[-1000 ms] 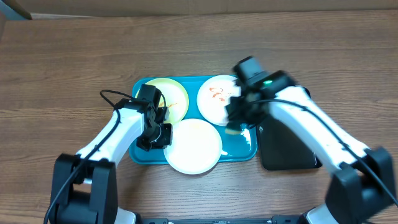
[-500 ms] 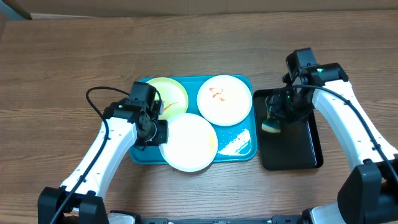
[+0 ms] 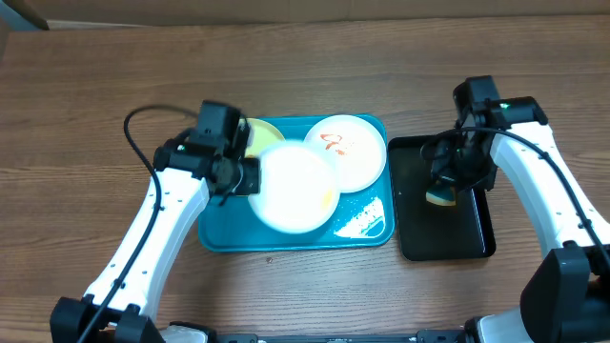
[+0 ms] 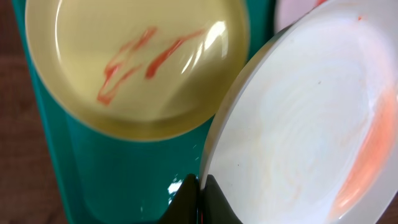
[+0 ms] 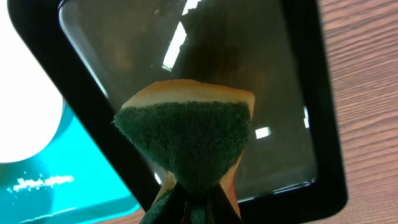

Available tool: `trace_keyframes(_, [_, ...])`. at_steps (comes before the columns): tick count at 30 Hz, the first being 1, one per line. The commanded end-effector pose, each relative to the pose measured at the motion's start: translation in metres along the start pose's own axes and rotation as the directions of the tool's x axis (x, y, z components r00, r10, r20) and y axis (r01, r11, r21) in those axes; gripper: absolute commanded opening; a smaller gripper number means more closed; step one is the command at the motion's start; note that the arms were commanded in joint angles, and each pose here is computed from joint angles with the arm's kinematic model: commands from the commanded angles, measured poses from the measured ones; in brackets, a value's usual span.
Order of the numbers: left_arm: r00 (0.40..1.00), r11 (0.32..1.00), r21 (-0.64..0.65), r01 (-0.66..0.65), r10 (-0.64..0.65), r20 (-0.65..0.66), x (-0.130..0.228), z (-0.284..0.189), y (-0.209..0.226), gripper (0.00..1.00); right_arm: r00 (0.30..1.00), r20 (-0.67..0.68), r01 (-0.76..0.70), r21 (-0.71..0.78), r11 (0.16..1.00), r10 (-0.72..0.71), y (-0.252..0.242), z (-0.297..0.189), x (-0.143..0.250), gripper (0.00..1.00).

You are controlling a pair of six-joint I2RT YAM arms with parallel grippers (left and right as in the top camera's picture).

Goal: Clean dirty plates on tray and stack at the side
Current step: 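Lift the cleaned white plate with left gripper and swing it left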

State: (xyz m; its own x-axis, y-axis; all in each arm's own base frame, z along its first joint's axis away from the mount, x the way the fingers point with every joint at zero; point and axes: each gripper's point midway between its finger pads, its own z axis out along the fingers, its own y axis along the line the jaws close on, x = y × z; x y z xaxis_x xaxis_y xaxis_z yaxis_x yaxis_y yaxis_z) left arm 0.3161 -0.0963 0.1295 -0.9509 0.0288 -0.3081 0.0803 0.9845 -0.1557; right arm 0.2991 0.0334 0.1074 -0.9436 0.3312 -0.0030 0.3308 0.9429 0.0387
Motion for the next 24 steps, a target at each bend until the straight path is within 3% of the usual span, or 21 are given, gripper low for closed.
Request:
trace_keyframes(1, [0.983,0.992,0.023,-0.121,0.116,0.141,-0.031,-0.033,-0.036,0.04,0.993,0.086,-0.077,-0.012,0.997,0.078,-0.015,-0.021,-0.009,0.04])
trace_keyframes(6, [0.943,0.971,0.065,-0.229,0.205,0.262,-0.049,-0.044,-0.083,0.04,0.973,0.145,-0.167,-0.086,0.982,0.178,-0.036,-0.046,-0.015,0.04])
trace_keyframes(10, [0.875,0.951,0.032,-0.306,0.268,0.402,-0.068,-0.054,-0.120,0.04,0.939,0.201,-0.253,-0.140,0.957,0.278,-0.066,-0.071,-0.014,0.04])
trace_keyframes(13, [0.834,0.931,0.054,-0.362,0.298,0.464,-0.075,-0.053,-0.151,0.04,0.943,0.211,-0.223,-0.172,0.960,0.257,-0.070,-0.079,-0.010,0.04])
trace_keyframes(18, [0.838,0.920,0.106,-0.376,0.289,0.462,-0.075,-0.016,-0.191,0.04,0.953,0.190,-0.203,-0.177,0.963,0.236,-0.068,-0.079,-0.004,0.04])
trace_keyframes(24, [0.770,0.886,0.106,-0.451,0.326,0.549,-0.082,0.013,-0.242,0.04,0.956,0.172,-0.207,-0.171,0.963,0.236,-0.069,-0.078,0.001,0.04])
